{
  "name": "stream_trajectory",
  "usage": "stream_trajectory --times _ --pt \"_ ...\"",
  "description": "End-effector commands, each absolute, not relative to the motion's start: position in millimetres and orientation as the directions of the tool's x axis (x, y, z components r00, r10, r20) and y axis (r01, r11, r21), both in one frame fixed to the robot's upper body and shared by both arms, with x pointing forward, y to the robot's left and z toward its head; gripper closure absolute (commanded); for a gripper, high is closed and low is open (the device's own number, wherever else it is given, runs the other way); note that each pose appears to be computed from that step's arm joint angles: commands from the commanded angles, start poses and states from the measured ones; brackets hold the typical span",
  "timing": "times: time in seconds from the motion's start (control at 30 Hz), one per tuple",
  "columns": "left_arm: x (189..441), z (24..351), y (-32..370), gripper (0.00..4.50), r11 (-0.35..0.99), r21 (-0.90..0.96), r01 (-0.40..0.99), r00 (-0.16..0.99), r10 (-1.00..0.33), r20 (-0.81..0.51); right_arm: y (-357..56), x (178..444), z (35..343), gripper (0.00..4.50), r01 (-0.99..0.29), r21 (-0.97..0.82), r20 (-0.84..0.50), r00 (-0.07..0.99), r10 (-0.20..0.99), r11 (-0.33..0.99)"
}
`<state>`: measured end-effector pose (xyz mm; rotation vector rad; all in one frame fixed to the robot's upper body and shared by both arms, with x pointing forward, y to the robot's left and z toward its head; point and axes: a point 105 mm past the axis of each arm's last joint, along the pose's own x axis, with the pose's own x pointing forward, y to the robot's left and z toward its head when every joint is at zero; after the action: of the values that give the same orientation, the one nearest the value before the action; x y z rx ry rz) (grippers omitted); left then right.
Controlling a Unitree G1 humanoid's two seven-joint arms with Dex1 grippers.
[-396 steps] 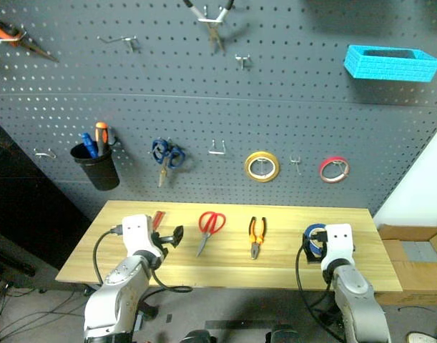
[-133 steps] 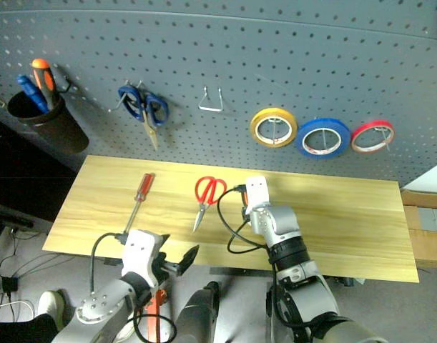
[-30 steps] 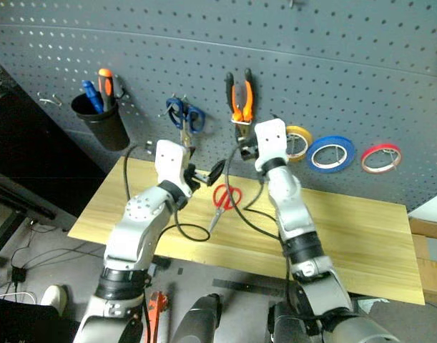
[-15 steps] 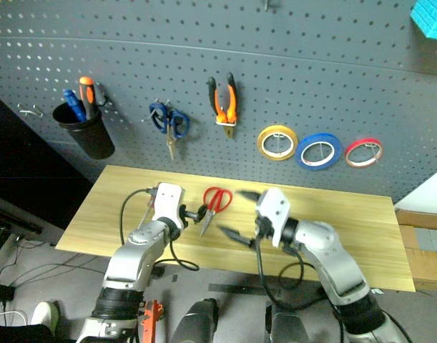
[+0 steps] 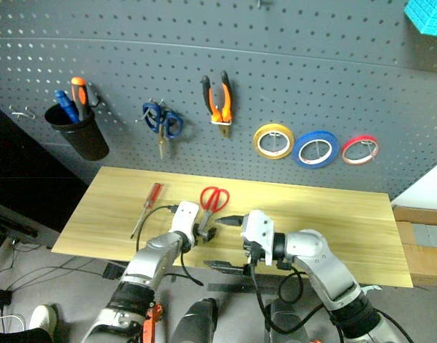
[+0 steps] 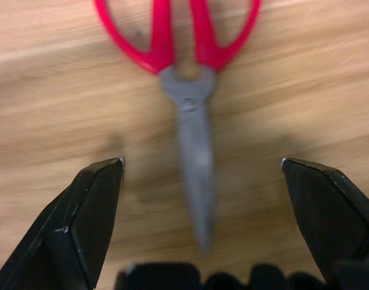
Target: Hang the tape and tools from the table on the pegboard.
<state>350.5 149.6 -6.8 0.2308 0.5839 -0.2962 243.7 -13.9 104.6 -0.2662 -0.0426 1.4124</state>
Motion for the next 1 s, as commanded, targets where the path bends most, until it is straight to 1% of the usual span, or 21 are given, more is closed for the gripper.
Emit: stream_trajectory --times 0.03,0.1,0.17,0.33,0.37,0.5,0.63,0.77,0.9,1.0 --pt "351 -8 147 0.61 0.914 0.169 0.37 0.787 -0.212 -0.58 -17 247 101 0.0 -0.958 -0.251 -0.138 0.179 0.974 0.141" --pt "352 -9 146 1.28 0.91 0.17 0.379 0.78 -0.216 -0.587 -20 252 97 0.0 -0.95 -0.269 -0.151 0.203 0.967 0.157" --pt "353 -9 146 2.07 0.91 0.165 0.381 0.778 -0.218 -0.589 -22 254 95 0.0 -0.947 -0.276 -0.157 0.212 0.964 0.164" --pt "361 -5 138 3.9 0.903 0.149 0.402 0.777 -0.251 -0.578 -36 260 79 0.0 -0.938 -0.287 -0.222 0.264 0.939 0.196" --pt "362 -4 138 4.15 0.903 0.148 0.403 0.778 -0.253 -0.575 -39 262 75 0.0 -0.935 -0.289 -0.238 0.28 0.93 0.207" --pt "364 -2 138 4.2 0.903 0.149 0.403 0.781 -0.254 -0.57 -52 276 63 0.0 -0.914 -0.294 -0.299 0.367 0.881 0.28" --pt "364 -1 140 4.2 0.904 0.152 0.4 0.787 -0.253 -0.563 -59 288 62 0.0 -0.888 -0.311 -0.309 0.432 0.848 0.339" --pt "363 4 142 4.2 0.91 0.149 0.388 0.801 -0.253 -0.542 -61 293 64 0.0 -0.876 -0.322 -0.301 0.454 0.839 0.358" --pt "357 18 144 4.2 0.918 0.142 0.371 0.834 -0.262 -0.485 -60 291 72 0.0 -0.876 -0.322 -0.274 0.449 0.851 0.358" --pt "335 49 149 4.2 0.913 0.201 0.354 0.899 -0.273 -0.342 -58 286 92 0.0 -0.879 -0.308 -0.208 0.436 0.875 0.364"
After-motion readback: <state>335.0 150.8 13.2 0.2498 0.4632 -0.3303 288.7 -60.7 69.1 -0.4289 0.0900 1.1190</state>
